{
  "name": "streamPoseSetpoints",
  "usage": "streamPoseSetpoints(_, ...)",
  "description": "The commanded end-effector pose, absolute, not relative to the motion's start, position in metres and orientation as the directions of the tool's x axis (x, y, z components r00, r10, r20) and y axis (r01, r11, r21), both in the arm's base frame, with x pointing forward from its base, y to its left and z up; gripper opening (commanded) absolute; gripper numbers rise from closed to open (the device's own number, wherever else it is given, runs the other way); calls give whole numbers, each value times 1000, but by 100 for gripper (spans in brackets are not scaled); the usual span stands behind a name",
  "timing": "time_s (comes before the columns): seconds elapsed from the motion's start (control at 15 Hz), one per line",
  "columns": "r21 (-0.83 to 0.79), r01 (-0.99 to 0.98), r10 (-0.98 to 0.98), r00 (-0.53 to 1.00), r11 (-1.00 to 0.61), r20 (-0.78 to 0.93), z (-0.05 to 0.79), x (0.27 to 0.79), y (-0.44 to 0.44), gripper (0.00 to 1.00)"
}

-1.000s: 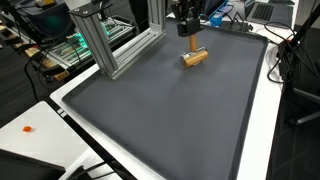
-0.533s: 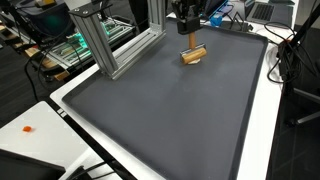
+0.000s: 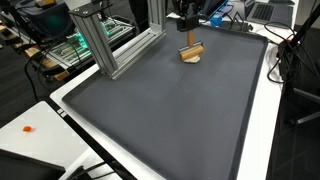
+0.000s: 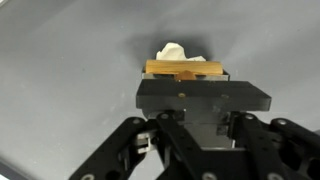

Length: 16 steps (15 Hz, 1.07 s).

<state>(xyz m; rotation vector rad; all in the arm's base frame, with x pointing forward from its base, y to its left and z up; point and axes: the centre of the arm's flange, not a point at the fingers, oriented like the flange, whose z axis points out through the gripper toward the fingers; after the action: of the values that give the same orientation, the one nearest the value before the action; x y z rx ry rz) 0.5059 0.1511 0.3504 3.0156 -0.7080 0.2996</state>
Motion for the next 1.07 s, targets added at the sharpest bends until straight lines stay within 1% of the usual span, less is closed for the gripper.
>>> streamPoseSetpoints(0.0, 22, -426, -422, 900, -904, 107, 321, 496, 164, 22)
streamPoseSetpoints(0.33, 43, -400, -395, 914, -916, 94, 319, 491, 171, 22)
streamPoseSetpoints(0.53, 38, -377, -371, 921, -925, 118, 322, 491, 170, 22)
streamPoseSetpoints(1.0, 16, -125, -119, 975, -992, 190, 325, 492, 165, 22)
